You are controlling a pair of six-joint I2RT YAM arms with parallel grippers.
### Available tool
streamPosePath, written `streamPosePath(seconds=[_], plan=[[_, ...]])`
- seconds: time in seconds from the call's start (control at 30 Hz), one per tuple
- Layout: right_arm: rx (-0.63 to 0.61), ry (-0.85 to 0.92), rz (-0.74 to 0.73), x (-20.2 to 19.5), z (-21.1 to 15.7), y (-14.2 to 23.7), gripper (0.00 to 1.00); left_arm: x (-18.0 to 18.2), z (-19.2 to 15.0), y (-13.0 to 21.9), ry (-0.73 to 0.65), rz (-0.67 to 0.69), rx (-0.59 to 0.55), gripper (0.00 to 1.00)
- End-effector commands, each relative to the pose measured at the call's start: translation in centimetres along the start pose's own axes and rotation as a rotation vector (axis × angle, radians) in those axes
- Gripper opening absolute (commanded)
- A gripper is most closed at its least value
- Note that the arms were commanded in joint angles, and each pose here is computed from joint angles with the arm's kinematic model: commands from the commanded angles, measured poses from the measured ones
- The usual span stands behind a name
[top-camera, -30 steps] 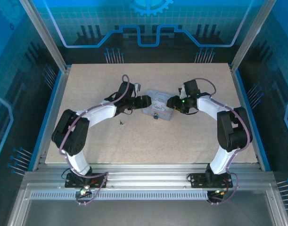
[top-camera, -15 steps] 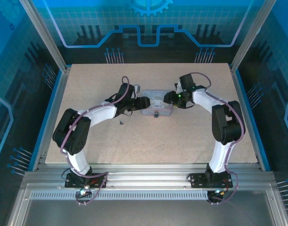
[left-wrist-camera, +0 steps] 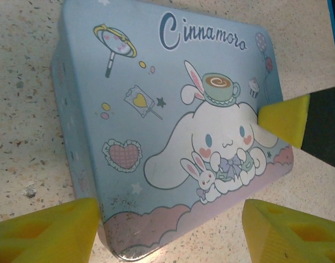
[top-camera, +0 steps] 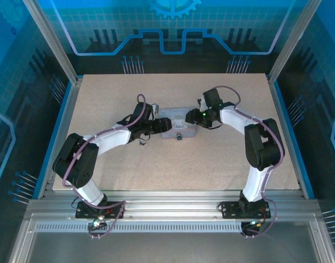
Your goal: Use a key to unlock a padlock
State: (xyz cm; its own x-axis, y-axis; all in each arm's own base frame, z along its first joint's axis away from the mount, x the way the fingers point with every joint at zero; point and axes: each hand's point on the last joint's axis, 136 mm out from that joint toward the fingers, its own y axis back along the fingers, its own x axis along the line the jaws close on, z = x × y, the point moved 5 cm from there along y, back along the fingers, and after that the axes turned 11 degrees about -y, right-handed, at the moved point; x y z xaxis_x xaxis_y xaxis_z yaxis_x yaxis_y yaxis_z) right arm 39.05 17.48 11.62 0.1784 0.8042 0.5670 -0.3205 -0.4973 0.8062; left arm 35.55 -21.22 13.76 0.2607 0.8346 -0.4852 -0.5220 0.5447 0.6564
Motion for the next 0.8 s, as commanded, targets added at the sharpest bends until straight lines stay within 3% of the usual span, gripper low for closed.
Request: streamPosePath(seconds=[0.0,0.4,0.77], plan=[[0.046,-0.004,-0.023,0.0,-1.9,0.2,0.58,0.0,-0.6,0.7,-0.023,0.018,-0.001,0.72],[-0.032,0.022,-0.110,-0.5,-1.9,3.5,0.64,1.4,-1.8,5.4,0.017,0.148,-0.022,0.77],[-0.133,0.171,-0.085,1.5,-6.2,9.9,0.63,5.0,-7.4,10.0,0.234,0.393,0.070,0.67]])
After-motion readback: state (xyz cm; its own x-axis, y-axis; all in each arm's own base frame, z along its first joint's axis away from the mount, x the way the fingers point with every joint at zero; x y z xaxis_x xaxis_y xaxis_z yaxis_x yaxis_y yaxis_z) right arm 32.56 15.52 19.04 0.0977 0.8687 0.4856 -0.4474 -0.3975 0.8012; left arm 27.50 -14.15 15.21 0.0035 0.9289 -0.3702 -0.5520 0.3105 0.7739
